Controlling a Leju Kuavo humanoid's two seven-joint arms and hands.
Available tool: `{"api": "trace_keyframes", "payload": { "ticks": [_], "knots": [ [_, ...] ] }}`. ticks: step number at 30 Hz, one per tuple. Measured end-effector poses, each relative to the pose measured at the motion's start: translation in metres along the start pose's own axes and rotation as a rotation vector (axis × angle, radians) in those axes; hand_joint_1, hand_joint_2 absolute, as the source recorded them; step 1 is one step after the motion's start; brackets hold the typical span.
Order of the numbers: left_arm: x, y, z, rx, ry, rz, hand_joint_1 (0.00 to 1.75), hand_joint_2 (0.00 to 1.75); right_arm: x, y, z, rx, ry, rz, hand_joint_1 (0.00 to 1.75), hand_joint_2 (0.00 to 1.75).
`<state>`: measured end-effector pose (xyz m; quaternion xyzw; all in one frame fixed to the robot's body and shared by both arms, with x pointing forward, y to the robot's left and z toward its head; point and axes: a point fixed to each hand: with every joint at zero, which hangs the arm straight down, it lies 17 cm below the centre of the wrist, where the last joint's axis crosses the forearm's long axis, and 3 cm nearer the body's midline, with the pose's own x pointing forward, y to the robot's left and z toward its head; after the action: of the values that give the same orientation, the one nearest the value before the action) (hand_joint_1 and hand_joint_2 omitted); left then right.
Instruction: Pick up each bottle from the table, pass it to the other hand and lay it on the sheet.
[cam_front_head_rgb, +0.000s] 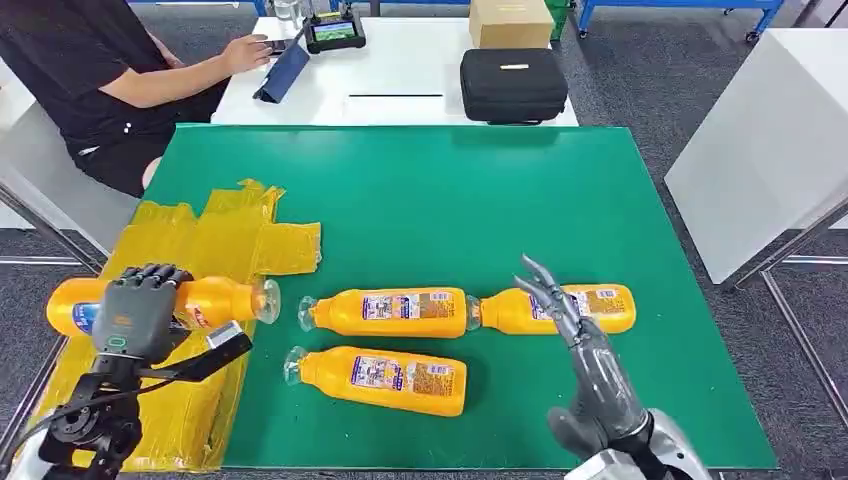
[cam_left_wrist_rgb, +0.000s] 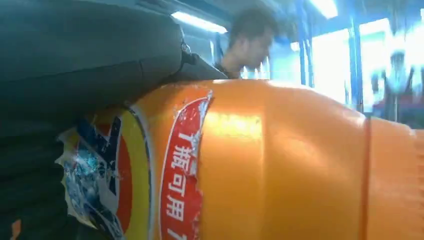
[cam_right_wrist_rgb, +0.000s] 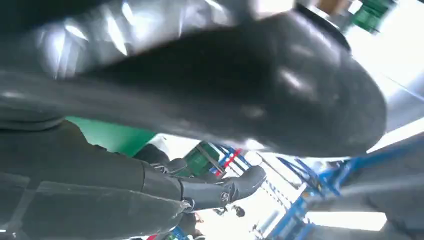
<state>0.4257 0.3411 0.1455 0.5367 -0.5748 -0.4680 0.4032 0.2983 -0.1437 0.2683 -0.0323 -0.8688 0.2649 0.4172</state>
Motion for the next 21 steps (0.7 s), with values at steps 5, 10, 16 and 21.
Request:
{"api": "trace_keyframes", "payload": {
  "ticks": [5,10,16,21],
  "knots": [
    [-0.003,-0.04,0.009,-0.108,-0.006,-0.027,1.75,1.75,-0.003,0.019,0.02,0.08,0.032,0.013,0.0,0.0],
    [-0.005,-0.056,0.013,-0.16,-0.006,-0.036,1.75,1.75,-0.012,0.035,0.029,0.165,0.084,0.049,0.0,1.75],
    [0.002,-0.082,0.027,-0.259,-0.006,-0.035,0.0,0.0,-0.036,0.055,0.043,0.276,0.212,0.127,0.0,1.75],
    [0.017,-0.091,0.045,-0.291,-0.013,0.014,0.0,0.0,-0.044,0.061,0.049,0.313,0.255,0.148,0.0,1.75]
  ]
}}
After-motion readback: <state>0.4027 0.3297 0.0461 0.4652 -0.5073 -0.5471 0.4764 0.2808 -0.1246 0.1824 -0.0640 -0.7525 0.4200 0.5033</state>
